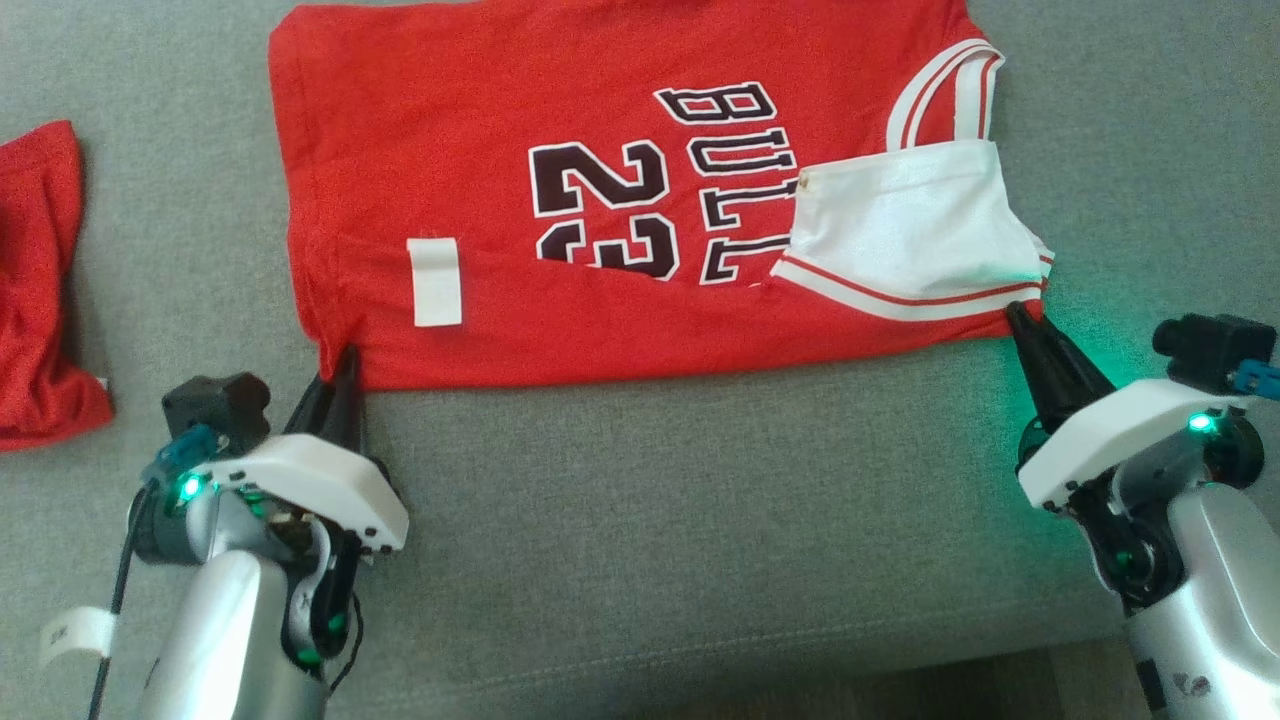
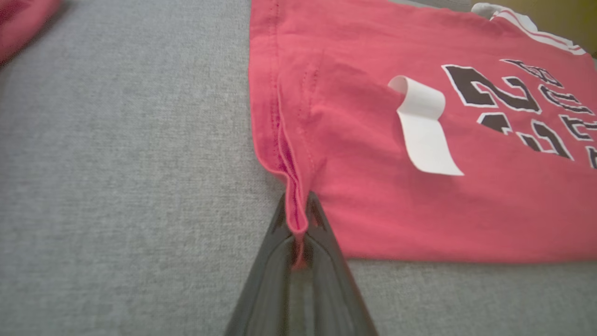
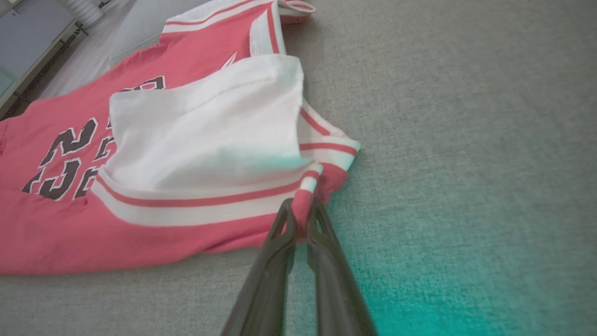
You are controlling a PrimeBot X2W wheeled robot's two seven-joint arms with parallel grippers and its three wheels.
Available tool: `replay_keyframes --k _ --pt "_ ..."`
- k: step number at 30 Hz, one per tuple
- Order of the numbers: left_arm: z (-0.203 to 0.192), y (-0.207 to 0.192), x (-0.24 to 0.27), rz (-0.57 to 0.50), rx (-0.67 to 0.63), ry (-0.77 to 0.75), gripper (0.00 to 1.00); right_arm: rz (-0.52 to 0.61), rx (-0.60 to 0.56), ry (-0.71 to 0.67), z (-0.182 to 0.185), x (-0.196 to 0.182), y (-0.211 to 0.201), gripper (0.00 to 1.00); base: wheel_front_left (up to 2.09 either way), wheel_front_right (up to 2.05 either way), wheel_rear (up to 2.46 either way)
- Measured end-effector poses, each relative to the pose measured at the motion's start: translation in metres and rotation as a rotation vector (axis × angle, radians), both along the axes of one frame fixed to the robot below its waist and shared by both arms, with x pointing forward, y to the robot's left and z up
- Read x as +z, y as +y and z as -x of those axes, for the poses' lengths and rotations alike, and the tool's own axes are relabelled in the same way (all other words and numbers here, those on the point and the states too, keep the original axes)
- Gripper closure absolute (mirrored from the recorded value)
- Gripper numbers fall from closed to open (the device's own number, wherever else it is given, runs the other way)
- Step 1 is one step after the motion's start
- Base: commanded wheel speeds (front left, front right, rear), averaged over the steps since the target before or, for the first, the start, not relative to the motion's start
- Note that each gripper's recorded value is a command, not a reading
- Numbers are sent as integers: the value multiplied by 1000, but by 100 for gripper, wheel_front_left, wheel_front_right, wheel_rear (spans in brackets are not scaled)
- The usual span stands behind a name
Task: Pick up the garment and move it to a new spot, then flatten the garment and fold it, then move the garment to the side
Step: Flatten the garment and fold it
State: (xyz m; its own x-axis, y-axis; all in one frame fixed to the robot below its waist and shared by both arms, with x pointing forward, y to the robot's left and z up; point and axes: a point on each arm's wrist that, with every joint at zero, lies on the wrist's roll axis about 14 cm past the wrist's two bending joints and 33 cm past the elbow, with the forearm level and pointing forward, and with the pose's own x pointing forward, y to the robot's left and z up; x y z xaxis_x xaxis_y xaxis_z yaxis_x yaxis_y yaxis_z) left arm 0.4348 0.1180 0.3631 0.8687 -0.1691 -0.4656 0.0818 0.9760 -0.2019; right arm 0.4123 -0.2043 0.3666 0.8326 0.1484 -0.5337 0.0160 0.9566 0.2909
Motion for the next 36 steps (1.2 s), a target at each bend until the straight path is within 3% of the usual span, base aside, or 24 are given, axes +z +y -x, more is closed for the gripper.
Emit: replay_keyframes --k 7,15,22,23,24,25,29,36 --pt "15 4 16 -3 8 -33 100 -39 -18 -70 4 21 1 100 0 0 0" --pt "56 16 17 1 24 51 100 -89 -75 21 66 11 2 100 0 0 0" --pt "81 21 11 0 32 126 100 -111 -104 70 98 12 8 100 0 0 0" --pt "85 22 10 -3 36 139 72 -111 -103 71 101 13 9 100 0 0 0" --pt "89 23 8 -5 42 148 24 -108 -100 73 103 14 10 56 0 0 0" --pt "92 23 7 -8 46 154 0 -106 -99 78 106 14 10 0 0 0 0" --pt "96 27 10 -39 70 126 0 -39 -91 12 100 29 3 0 0 0 0" --pt "66 31 63 -122 111 -186 0 110 -80 -301 63 95 -10 0 0 0 0"
